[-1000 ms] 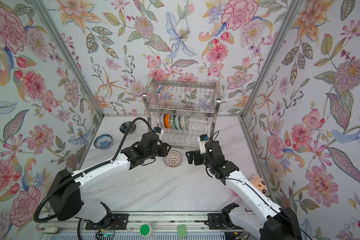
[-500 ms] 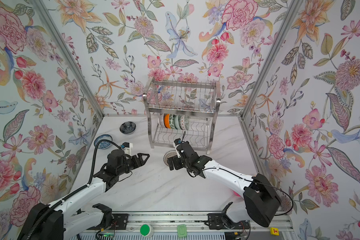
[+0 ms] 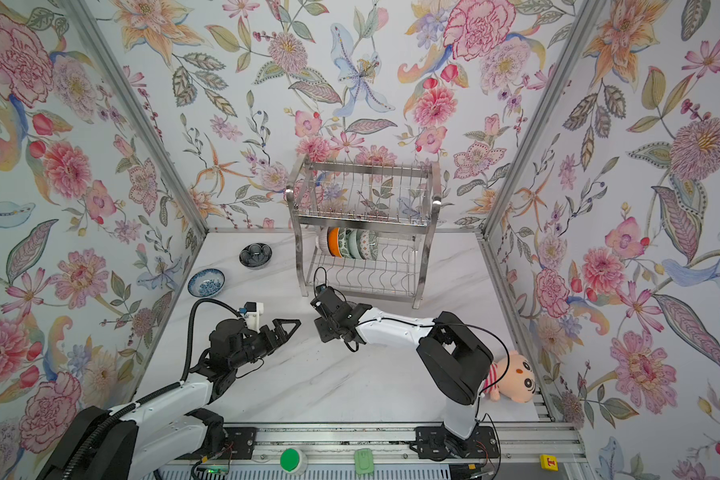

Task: Load the bowls into the dish rack
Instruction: 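Grasp the starburst bowl rim with the right gripper while the left gripper releases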

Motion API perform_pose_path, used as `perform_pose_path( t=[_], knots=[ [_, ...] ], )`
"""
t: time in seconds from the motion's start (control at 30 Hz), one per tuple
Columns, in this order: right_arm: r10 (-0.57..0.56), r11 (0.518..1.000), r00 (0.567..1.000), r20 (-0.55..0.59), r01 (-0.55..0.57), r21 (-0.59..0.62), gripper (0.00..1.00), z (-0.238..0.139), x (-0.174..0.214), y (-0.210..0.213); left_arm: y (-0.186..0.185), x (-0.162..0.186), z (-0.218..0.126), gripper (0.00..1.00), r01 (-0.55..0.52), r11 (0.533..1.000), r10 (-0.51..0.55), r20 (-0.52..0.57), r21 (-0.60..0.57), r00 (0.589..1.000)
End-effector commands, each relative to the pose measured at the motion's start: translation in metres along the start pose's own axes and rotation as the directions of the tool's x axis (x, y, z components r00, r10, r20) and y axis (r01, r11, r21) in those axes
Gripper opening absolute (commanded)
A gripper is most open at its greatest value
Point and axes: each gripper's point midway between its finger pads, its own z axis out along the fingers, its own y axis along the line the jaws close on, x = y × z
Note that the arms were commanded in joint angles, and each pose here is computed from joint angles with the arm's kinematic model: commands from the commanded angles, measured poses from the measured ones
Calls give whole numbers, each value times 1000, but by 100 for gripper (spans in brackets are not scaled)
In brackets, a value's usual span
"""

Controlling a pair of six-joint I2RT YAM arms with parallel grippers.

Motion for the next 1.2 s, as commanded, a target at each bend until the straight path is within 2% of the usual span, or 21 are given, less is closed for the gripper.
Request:
perform_pose_path(
  t=[0.0, 0.13, 0.43, 0.73, 1.17],
  knots=[
    [0, 999, 1000, -30, 1, 40, 45, 4, 2, -2, -5, -1, -3, 99, -9, 999, 9, 1, 37, 1000],
    [2, 999, 999, -43, 0, 44, 37, 9, 4, -2, -3, 1, -2, 100, -15, 999, 15, -9, 31, 1000],
    [-7, 999, 999, -40, 9, 40, 24, 5, 2, -1, -2, -1, 1, 99, -18, 1000, 19, -12, 24, 1000],
    [-6, 999, 1000, -16, 6, 33, 4, -7, -4, -3, -3, -4, 5, 99, -37, 999, 37, -26, 5, 999],
    [29, 1000, 999, 44, -28, -9, 0, -26, -20, -5, -12, -14, 7, 99, -84, 996, 83, -17, -34, 996]
  ],
)
